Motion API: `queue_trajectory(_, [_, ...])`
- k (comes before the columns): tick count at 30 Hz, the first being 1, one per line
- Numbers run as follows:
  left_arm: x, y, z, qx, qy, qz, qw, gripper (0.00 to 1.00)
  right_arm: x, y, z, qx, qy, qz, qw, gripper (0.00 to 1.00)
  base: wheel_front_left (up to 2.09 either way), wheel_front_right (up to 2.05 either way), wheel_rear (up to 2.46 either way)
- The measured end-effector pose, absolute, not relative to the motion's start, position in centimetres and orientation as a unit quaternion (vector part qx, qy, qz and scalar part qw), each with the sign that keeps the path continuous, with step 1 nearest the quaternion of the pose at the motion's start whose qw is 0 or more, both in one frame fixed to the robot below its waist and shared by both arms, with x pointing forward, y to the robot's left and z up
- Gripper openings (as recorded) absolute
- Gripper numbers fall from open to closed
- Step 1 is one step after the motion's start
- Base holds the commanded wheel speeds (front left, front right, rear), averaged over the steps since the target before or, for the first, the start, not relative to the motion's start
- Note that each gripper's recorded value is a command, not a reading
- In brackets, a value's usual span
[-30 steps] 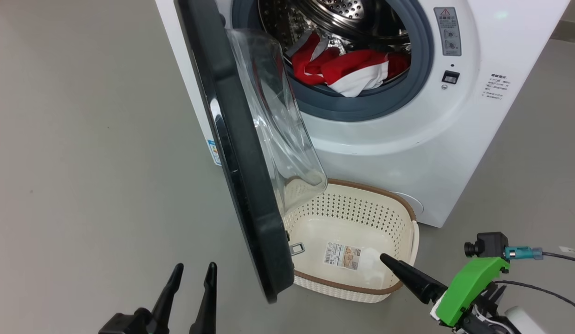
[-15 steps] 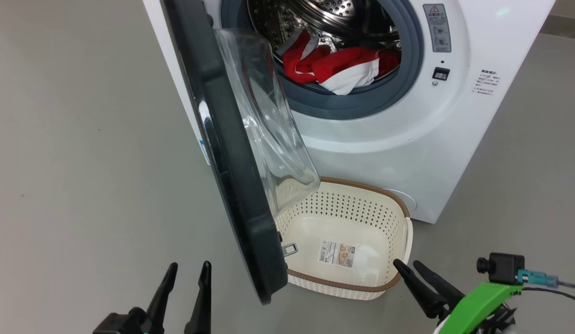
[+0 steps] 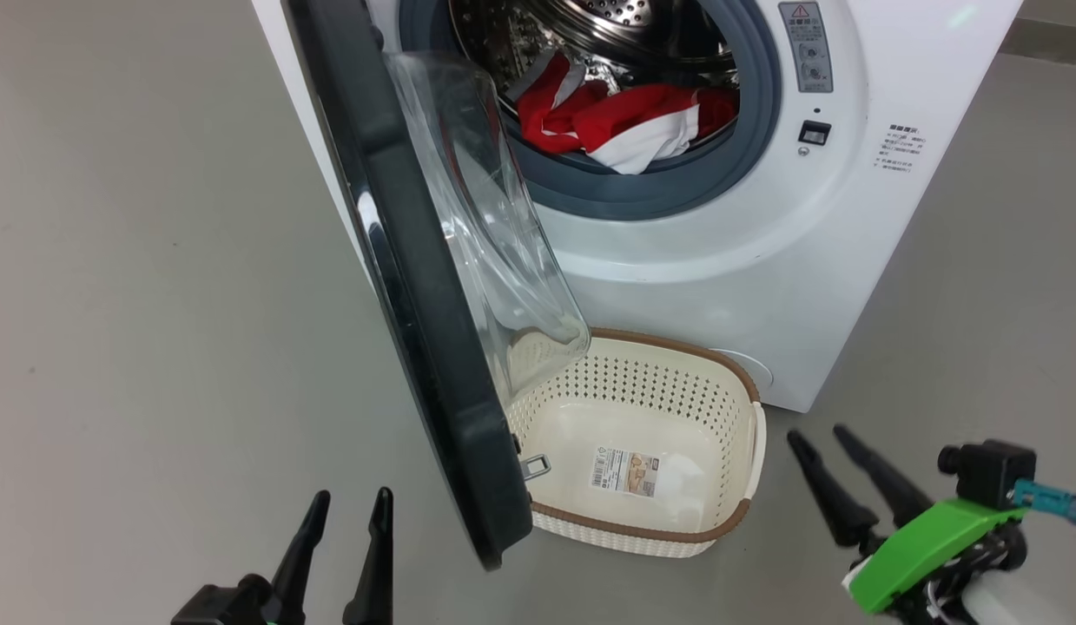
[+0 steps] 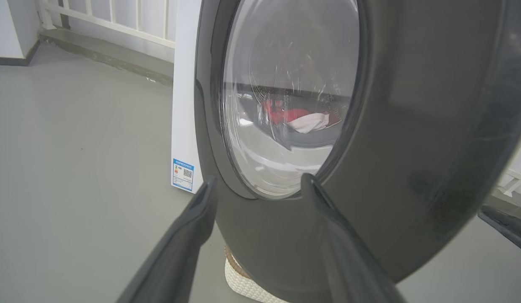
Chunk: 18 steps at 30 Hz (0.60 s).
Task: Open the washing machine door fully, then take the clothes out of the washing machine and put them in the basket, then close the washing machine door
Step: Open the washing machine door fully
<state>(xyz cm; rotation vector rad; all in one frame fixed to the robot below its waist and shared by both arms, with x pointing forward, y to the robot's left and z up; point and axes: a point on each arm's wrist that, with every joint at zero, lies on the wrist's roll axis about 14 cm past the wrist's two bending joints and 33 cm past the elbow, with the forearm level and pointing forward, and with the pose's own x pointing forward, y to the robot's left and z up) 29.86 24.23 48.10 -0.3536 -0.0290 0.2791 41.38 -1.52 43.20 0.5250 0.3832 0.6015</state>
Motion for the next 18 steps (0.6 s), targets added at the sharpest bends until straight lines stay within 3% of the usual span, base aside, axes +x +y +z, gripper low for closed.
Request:
queue_trajectory(10, [30.0,24.2,48.0,-0.175,-0.013,0.137,0.975,1.00,42.9,-3.8,45.1,0.175,0.096,0.259,0.945,1.00,0.00,0.00,0.00])
queue_trajectory(18, [30.0,24.2,48.1,-0.175,-0.014,0.138,0.975,1.00,43.0,-4.8,46.0,0.133,0.061,0.241,0.959,1.00,0.00,0.00,0.00])
